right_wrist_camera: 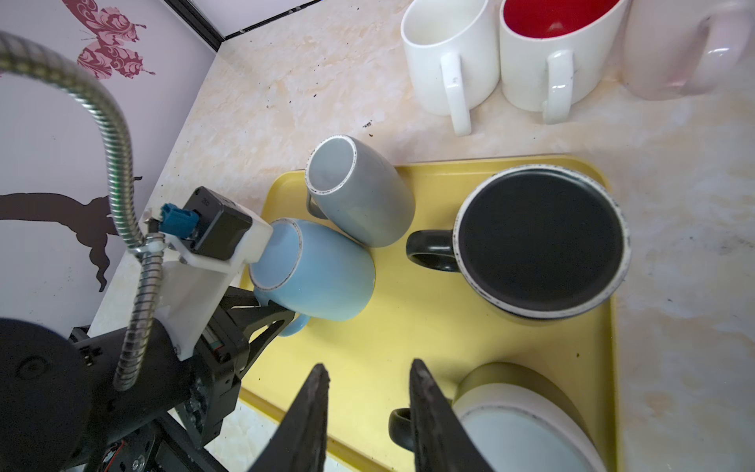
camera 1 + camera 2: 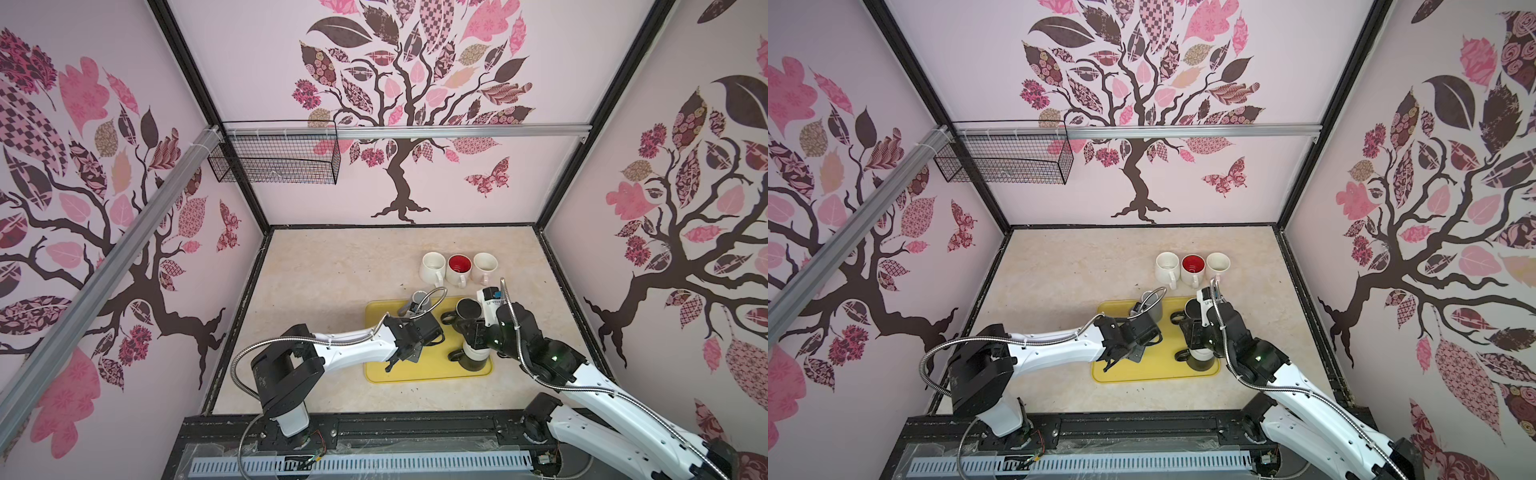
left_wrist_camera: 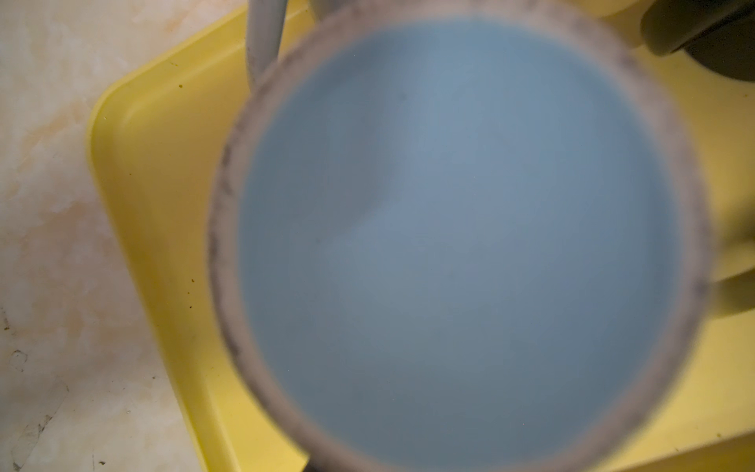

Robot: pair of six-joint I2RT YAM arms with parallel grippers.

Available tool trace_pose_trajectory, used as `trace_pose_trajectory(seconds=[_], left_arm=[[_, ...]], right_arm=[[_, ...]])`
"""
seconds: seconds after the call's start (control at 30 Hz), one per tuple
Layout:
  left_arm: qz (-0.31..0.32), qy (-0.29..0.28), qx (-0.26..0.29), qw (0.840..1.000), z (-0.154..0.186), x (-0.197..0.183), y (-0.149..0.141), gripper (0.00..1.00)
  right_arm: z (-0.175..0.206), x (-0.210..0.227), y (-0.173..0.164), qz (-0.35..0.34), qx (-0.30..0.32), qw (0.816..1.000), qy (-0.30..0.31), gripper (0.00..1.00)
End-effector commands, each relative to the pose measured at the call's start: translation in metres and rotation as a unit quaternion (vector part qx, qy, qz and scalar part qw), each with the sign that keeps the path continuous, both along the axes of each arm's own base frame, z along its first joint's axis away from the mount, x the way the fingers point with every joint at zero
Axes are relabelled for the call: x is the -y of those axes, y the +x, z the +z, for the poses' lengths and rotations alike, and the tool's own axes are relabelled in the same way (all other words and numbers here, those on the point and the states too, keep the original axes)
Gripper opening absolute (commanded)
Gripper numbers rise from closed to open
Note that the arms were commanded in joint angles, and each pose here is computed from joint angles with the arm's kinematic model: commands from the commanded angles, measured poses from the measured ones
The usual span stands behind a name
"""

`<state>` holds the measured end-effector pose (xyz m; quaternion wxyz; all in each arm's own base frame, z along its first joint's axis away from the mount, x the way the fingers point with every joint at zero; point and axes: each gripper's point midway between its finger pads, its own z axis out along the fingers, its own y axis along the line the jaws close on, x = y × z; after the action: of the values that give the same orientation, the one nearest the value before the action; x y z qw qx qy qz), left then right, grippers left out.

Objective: Turn the mug right side up
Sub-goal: Pick up the mug from the tray.

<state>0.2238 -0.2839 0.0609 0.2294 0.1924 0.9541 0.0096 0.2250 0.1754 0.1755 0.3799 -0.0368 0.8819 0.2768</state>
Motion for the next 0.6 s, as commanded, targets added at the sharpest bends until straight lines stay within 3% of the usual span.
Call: trace_pose_trajectory(seconds=[0.0, 0.4, 0.57], left_arm=[[-0.004, -0.021, 0.036, 0.999, 0.024, 0.002, 0.006, 0.0], [-0.024, -0.077, 0.048, 0.996, 0.065, -0.008, -0.008, 0.0], [-0.038, -0.121, 0.067, 0.99, 0.1, -0.016, -0.013, 0.0]], right_arm=[[0.006, -0.003, -0.002, 0.006, 0.003, 1.0, 0.016, 0.36], [0.009, -0.01, -0.01, 0.025, -0.001, 0.999, 0.045, 0.35], [0.03, -0.027, -0.028, 0.081, 0.018, 0.988, 0.128, 0.35]])
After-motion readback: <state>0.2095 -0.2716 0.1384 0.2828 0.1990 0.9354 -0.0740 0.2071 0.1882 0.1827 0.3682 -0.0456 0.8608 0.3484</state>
